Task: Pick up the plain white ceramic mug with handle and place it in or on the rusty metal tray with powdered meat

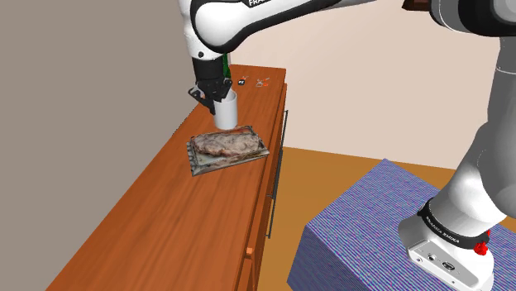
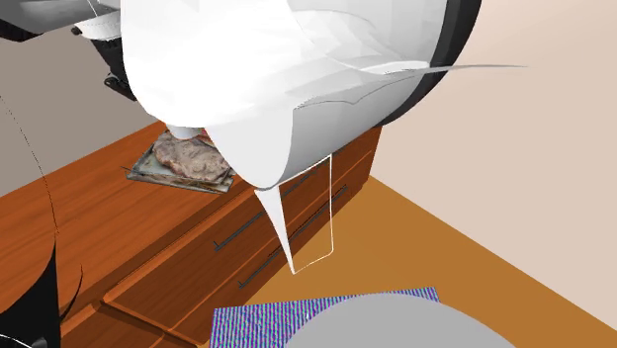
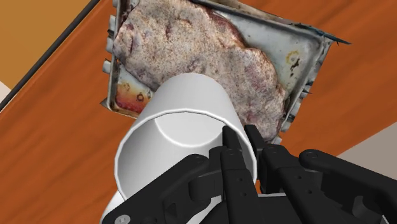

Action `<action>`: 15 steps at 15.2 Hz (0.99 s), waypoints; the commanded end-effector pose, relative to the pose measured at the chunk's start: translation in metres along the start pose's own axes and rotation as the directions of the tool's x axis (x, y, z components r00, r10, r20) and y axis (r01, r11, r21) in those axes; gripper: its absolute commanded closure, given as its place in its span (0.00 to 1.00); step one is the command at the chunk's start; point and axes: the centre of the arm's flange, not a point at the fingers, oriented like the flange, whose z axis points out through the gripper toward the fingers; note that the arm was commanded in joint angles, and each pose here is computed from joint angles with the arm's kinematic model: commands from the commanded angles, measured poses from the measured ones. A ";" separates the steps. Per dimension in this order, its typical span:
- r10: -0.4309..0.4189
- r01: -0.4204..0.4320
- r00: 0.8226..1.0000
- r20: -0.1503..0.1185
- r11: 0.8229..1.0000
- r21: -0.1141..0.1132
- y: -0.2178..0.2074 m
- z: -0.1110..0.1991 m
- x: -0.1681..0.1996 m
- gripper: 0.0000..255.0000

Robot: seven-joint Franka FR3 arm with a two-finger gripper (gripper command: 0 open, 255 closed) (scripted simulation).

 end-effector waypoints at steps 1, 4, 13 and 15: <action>0.000 0.000 1.000 -0.001 1.000 0.000 0.000 0.010 0.001 1.00; 0.000 0.000 1.000 -0.001 1.000 0.000 -0.001 0.026 0.000 1.00; 0.000 0.000 1.000 -0.001 1.000 0.000 -0.001 0.045 -0.002 1.00; 0.000 0.000 1.000 -0.001 1.000 0.000 -0.001 0.045 -0.002 1.00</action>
